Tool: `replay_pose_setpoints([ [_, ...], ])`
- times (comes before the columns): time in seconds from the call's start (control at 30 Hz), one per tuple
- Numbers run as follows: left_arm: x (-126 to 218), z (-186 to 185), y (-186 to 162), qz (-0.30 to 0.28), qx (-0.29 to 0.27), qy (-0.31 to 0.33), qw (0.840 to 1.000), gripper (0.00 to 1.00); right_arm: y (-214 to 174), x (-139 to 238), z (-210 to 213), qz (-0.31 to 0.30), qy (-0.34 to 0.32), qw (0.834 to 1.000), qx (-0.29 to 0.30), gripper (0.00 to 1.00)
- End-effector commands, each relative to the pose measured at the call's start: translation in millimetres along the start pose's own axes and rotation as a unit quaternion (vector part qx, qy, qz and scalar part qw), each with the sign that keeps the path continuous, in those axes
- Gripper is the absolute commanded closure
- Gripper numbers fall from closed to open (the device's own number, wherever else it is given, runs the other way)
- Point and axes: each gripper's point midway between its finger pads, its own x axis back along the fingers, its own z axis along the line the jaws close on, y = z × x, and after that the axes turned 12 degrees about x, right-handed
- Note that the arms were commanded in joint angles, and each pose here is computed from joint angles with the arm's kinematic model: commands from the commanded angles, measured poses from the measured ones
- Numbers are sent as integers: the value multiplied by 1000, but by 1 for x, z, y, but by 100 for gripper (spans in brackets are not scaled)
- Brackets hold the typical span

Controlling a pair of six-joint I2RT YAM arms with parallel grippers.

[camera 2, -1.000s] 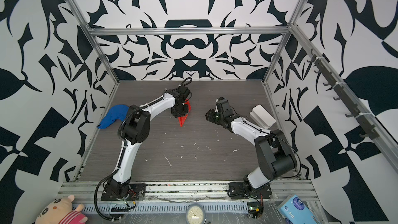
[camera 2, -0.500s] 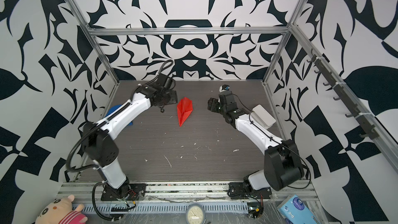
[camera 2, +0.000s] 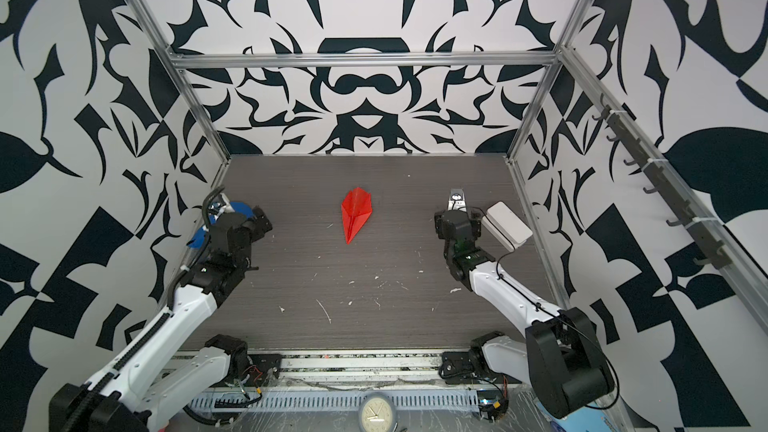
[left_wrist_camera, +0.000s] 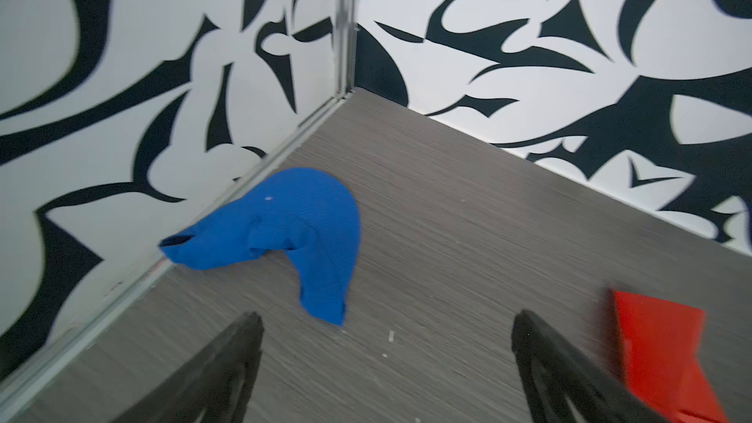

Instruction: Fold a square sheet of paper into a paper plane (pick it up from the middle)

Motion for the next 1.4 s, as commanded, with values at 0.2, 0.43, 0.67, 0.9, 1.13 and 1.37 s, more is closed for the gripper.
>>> replay_pose_setpoints([
  [0.2,7,59,-13,-112,-42,28,992,1,-15,-18,-10,-37,-26,999,2,22],
  [0.43,-15,52,-34,-71,-44,-32,996,1,-30,-36,-3,-36,23,999,-32,22],
  [0.67,-44,19,-55,-36,-60,-110,991,1,-45,-44,6,-44,45,997,-40,22],
  [0.9,-66,4,-59,-4,-92,-134,987,1,-55,-50,16,-49,69,996,-37,22],
  [1.13,-82,4,-66,25,-102,-148,983,1,-59,-54,17,-47,69,996,-38,22],
  [1.37,-106,8,-85,37,-110,-142,983,0,-61,-57,16,-34,66,997,-37,0],
])
